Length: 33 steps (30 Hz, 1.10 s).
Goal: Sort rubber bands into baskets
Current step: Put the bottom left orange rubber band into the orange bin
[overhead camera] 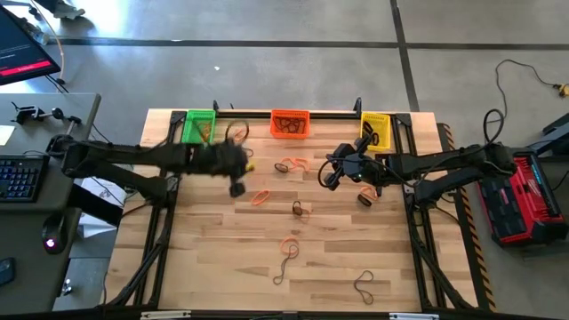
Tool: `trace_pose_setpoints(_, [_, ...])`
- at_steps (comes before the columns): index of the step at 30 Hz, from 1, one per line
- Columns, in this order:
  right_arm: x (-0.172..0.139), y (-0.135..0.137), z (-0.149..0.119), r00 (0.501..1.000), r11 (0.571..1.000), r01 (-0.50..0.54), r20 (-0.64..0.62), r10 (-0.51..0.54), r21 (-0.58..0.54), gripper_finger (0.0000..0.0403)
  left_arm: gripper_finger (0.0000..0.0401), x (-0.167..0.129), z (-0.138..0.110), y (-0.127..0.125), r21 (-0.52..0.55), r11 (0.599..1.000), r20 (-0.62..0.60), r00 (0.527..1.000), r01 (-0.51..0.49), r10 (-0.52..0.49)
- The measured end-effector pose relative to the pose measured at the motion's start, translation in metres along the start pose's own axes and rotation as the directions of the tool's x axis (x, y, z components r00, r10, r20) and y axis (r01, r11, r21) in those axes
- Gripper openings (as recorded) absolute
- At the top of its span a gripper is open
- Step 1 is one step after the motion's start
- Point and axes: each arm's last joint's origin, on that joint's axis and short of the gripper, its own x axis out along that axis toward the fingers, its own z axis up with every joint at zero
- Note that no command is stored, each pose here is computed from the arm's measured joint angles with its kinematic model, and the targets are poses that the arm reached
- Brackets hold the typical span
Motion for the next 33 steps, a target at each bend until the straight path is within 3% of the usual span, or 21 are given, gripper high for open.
trace_pose_setpoints(7, [0.006, 0.003, -0.003, 1.0, 1.0, 0.009, -0.021, -0.009, -0.019, 0.0, 0.0, 0.018, 0.034, 0.05, -0.036, 0.997, -0.009, 0.998, -0.065, 0.065])
trace_pose_setpoints(18, [0.024, 0.012, -0.015, 0.996, 0.999, 0.033, -0.079, -0.036, -0.041, 0.0, 0.0, 0.072, 0.069, 0.105, -0.014, 0.998, -0.068, 0.996, -0.066, 0.065])
trace_pose_setpoints(33, [0.024, 0.012, -0.015, 0.996, 0.999, 0.033, -0.078, -0.036, -0.041, 0.0, 0.0, 0.146, 0.058, 0.16, -0.052, 0.992, -0.195, 0.976, -0.113, 0.101])
